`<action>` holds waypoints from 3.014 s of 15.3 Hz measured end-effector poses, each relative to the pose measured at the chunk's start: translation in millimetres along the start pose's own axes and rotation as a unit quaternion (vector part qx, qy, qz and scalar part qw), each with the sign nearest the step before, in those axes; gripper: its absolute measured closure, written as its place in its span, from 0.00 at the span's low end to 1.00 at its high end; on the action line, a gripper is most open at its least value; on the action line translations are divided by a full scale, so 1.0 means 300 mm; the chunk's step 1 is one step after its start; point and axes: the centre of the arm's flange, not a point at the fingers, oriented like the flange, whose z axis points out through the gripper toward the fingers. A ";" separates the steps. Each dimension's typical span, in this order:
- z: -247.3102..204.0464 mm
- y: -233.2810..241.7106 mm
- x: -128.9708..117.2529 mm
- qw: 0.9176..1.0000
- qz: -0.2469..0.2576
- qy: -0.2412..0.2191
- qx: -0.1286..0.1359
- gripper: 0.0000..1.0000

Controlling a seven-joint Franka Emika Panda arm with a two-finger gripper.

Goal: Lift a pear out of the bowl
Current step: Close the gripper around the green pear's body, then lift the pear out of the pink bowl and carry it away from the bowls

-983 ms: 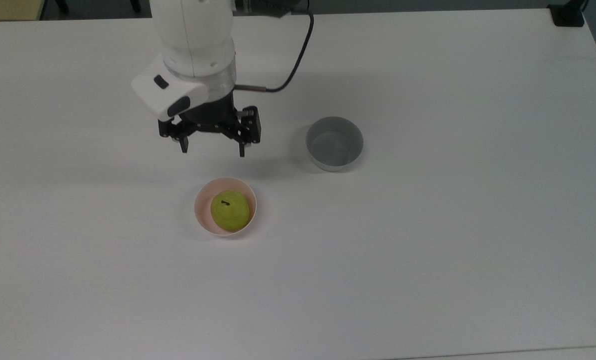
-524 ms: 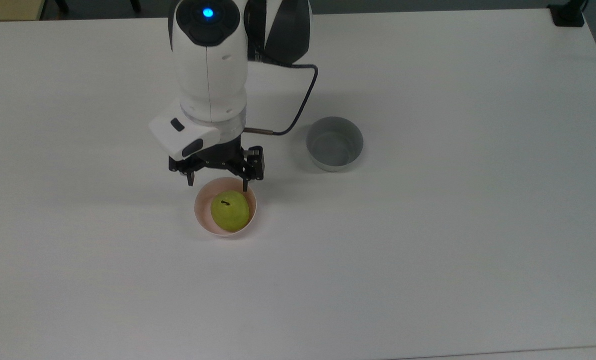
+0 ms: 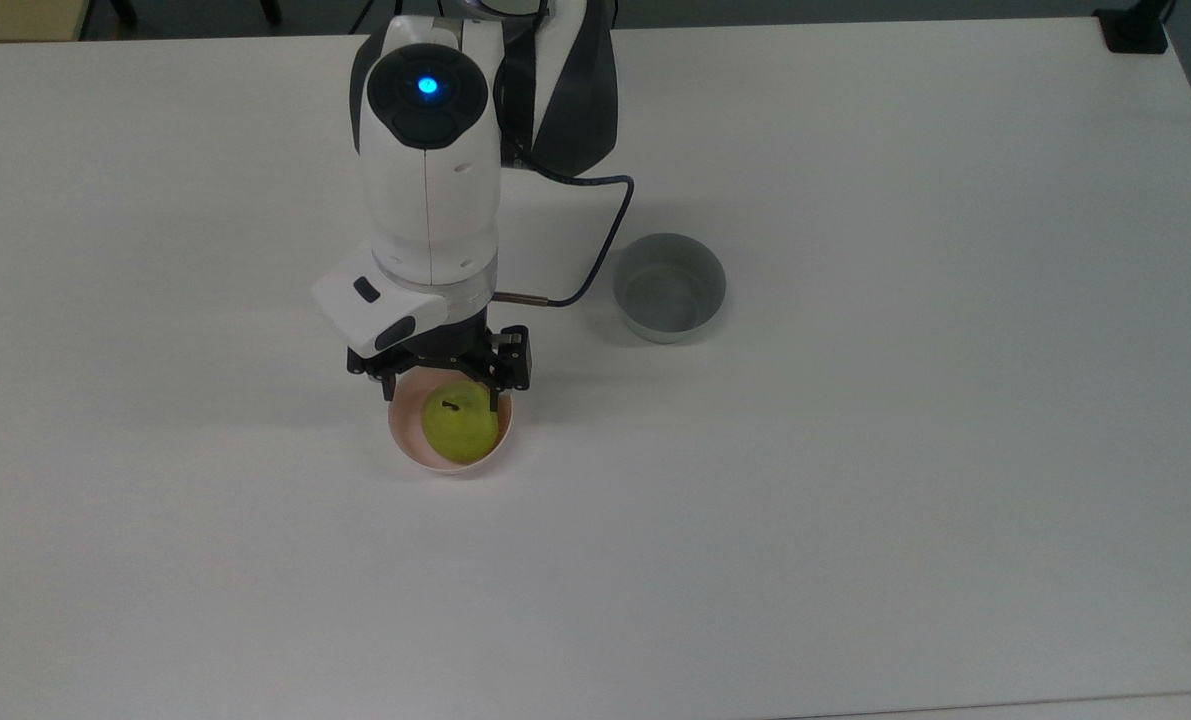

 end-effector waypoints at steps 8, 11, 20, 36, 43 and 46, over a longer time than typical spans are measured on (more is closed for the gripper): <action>0.064 -0.044 0.003 1.000 -0.009 0.004 0.001 0.46; 0.058 -0.053 0.004 1.000 -0.011 0.006 0.001 0.49; -0.079 -0.009 0.020 1.000 -0.002 0.028 0.001 0.50; -0.502 0.397 -0.090 0.995 -0.091 -0.040 0.022 0.50; -0.489 0.708 -0.117 0.994 -0.104 0.009 0.021 0.50; -0.415 0.782 -0.120 0.995 -0.087 0.040 0.006 0.50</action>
